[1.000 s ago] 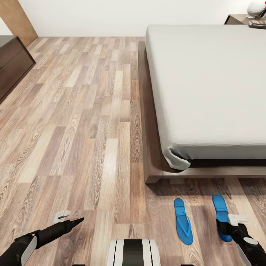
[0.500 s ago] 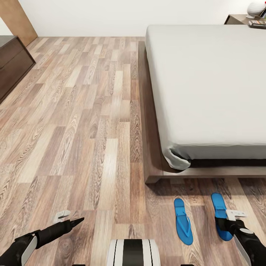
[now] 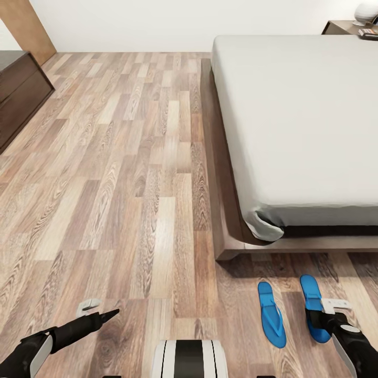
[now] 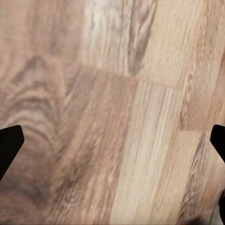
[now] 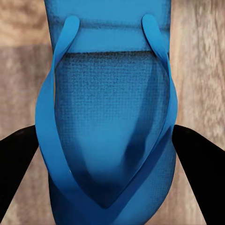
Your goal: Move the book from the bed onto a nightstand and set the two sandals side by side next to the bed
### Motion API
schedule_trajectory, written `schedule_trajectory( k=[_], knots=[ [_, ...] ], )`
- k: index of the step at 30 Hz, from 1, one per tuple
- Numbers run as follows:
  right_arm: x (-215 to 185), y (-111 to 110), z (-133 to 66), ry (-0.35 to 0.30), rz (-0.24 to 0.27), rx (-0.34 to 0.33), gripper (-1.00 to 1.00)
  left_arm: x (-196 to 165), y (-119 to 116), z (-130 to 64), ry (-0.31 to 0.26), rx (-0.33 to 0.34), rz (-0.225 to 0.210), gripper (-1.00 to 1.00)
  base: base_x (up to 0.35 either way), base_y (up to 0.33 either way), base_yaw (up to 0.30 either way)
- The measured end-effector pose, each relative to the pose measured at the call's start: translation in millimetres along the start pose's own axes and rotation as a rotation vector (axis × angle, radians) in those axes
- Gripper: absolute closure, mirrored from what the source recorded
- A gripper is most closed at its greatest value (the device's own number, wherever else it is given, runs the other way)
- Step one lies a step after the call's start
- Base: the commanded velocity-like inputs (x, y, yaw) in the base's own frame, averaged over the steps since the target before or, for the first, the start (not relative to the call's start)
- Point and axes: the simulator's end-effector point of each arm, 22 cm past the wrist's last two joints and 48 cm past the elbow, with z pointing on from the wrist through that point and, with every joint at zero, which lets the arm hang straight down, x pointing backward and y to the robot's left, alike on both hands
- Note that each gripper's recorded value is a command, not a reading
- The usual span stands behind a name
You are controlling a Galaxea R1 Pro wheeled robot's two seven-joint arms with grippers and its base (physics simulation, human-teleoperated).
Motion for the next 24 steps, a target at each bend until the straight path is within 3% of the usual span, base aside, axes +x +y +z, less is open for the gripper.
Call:
schedule_trajectory(
  k=[24],
  knots=[
    [35, 6, 17.5, 0.069, -0.023, -0.004, 1.00, 33, 19, 14.9, 0.063, -0.018, -0.042, -1.00, 0.000, 0.000, 0.000]
  ],
)
